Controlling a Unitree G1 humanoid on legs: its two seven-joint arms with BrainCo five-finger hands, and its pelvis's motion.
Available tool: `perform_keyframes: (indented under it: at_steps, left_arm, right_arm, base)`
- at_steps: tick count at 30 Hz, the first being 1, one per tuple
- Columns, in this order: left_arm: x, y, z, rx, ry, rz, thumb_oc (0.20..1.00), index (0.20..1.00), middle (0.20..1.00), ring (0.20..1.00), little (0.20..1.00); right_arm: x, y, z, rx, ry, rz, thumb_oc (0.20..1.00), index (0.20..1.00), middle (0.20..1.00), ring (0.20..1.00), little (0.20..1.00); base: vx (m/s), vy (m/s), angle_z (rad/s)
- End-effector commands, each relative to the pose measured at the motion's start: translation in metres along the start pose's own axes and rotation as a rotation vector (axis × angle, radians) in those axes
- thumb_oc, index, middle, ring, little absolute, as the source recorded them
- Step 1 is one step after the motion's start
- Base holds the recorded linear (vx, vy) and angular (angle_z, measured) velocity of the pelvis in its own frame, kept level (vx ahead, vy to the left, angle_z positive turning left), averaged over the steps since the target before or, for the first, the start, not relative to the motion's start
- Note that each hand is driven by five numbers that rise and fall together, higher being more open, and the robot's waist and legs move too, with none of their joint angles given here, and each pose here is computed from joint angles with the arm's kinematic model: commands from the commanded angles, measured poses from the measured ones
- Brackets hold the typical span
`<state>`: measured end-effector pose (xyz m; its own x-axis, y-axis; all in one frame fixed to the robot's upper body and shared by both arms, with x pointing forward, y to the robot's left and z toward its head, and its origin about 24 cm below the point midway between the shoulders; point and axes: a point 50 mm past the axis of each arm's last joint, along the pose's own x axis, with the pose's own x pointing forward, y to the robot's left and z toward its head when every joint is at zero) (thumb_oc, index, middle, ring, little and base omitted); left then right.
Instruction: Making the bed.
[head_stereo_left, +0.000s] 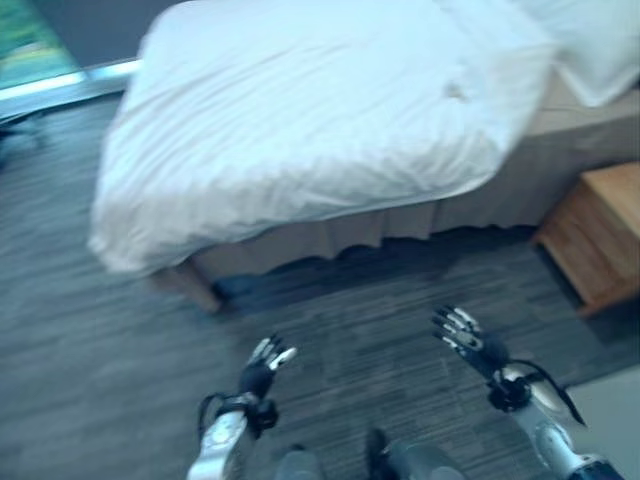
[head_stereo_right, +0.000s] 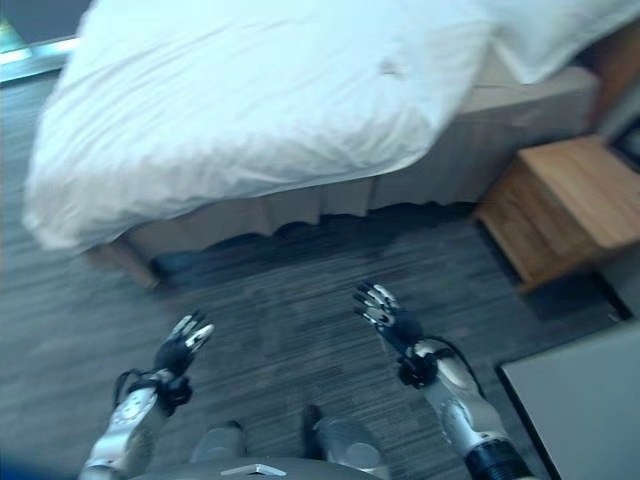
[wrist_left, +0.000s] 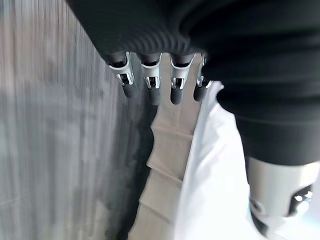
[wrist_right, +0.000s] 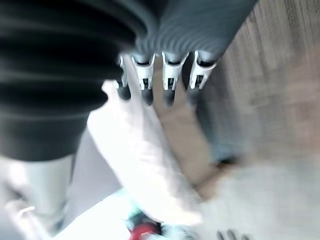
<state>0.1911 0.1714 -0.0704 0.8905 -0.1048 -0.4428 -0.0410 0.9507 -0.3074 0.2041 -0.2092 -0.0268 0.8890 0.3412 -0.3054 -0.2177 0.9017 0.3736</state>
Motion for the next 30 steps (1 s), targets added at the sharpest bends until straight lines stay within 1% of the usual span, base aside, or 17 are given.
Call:
perform_keyframes:
  at_steps: [1,3,5,7,8,12,18,19,21,22,25,26,30]
  left_arm:
    - [0.006,0.016,0.048,0.088,-0.179,0.007,1.000,1.000,1.000,1.000,1.000]
    - [0.005,0.015,0.045,0.089,-0.168,0.002,1.000,1.000,1.000,1.000,1.000]
    - [0.004,0.012,0.041,0.116,-0.152,-0.017,1.000,1.000,1.000,1.000,1.000]
    - [0.003,0.012,0.043,0.125,-0.156,-0.021,1.000,1.000,1.000,1.000,1.000]
    - [0.000,0.015,0.041,0.131,-0.147,-0.015,1.000,1.000,1.000,1.000,1.000]
    - [-0.002,0.022,0.038,0.130,-0.135,0.015,1.000,1.000,1.000,1.000,1.000]
    - [-0.004,0.023,0.042,0.179,-0.148,0.005,1.000,1.000,1.000,1.000,1.000]
    - [-0.002,0.039,0.052,0.130,-0.210,0.186,1.000,1.000,1.000,1.000,1.000]
    - [0.000,0.036,0.048,0.114,-0.194,0.176,1.000,1.000,1.000,1.000,1.000]
    - [0.002,0.030,0.047,0.117,-0.190,0.162,1.000,1.000,1.000,1.000,1.000]
    - [0.001,0.030,0.053,0.160,-0.206,0.141,1.000,1.000,1.000,1.000,1.000]
    - [0.001,0.035,0.052,0.187,-0.192,0.151,1.000,1.000,1.000,1.000,1.000]
    - [0.000,0.041,0.050,0.177,-0.181,0.181,1.000,1.000,1.000,1.000,1.000]
  right_arm:
    - [-0.010,0.024,-0.016,0.043,-0.030,0.045,1.000,1.000,1.000,1.000,1.000]
    - [-0.011,0.025,-0.019,0.050,-0.028,0.041,1.000,1.000,1.000,1.000,1.000]
    - [-0.008,0.027,-0.025,-0.012,0.002,0.028,1.000,1.000,1.000,1.000,1.000]
    - [-0.006,0.029,-0.024,-0.008,-0.004,0.031,1.000,1.000,1.000,1.000,1.000]
    - [-0.006,0.035,-0.028,0.031,0.000,0.058,1.000,1.000,1.000,1.000,1.000]
    - [-0.008,0.032,-0.031,0.006,0.025,0.039,1.000,1.000,1.000,1.000,1.000]
    - [-0.016,0.020,-0.032,-0.027,0.031,-0.016,1.000,1.000,1.000,1.000,1.000]
    - [-0.001,-0.013,0.000,-0.130,-0.052,-0.273,1.000,1.000,1.000,1.000,1.000]
    - [-0.005,-0.014,-0.006,-0.183,-0.016,-0.280,1.000,1.000,1.000,1.000,1.000]
    - [-0.005,-0.015,-0.010,-0.190,-0.008,-0.317,1.000,1.000,1.000,1.000,1.000]
    - [0.000,-0.007,-0.011,-0.072,-0.063,-0.320,1.000,1.000,1.000,1.000,1.000]
    - [0.003,-0.003,-0.013,-0.151,-0.027,-0.282,1.000,1.000,1.000,1.000,1.000]
    - [0.006,-0.001,-0.005,-0.204,-0.047,-0.275,1.000,1.000,1.000,1.000,1.000]
  base:
    - [0.00,-0.006,0.54]
    - [0.03,0.028,0.35]
    - [0.04,0.041,-0.06]
    - [0.03,0.048,-0.16]
    - [0.05,0.052,-0.36]
    - [0.04,0.055,-0.46]
    - [0.03,0.033,-0.08]
    - [0.04,0.080,-0.06]
    - [0.05,0.229,0.11]
    - [0.00,0.319,0.23]
    - [-0.01,0.229,0.08]
    - [0.00,0.133,-0.09]
    - [-0.02,0.095,-0.08]
